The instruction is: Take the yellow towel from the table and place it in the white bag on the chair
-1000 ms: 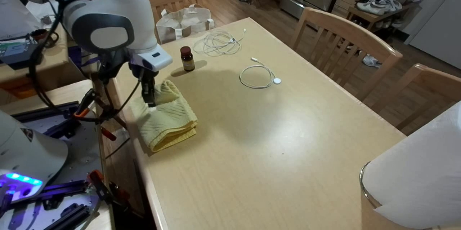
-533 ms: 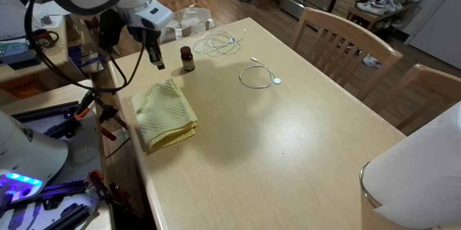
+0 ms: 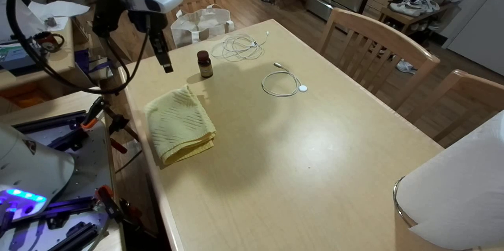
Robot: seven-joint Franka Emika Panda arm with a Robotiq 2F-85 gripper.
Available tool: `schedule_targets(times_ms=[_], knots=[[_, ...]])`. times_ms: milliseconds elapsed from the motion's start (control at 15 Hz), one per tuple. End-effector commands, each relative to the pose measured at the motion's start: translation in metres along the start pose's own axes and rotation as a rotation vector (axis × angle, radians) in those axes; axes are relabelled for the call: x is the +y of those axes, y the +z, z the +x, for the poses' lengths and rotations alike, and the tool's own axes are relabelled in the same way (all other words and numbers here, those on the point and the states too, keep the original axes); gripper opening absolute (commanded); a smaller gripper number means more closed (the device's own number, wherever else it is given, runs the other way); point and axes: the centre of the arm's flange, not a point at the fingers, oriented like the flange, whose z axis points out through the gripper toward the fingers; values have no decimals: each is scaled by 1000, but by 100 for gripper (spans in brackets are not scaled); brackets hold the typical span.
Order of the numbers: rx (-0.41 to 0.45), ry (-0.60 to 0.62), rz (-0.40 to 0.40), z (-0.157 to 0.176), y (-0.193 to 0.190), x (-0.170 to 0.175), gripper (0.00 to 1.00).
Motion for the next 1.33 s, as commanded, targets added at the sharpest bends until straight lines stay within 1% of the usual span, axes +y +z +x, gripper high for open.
schedule_targets(times_ms=[0,67,133,267,333,467,667,867,933,1200,1267], knots=[[-57,0,-80,5,17,-19,66],[-68,2,-100,5,23,-22,72],[-72,21,-137,7,30,-25,80],[-105,32,-177,11,47,-29,93],[-117,37,-192,14,54,-32,98],[-142,62,-242,19,69,-35,100],[-202,85,-279,24,93,-37,100],[-287,112,-269,21,114,-33,100],[-311,118,-245,17,119,-30,100],[-386,208,-219,15,140,-19,100],[-395,227,-210,17,143,-15,75]])
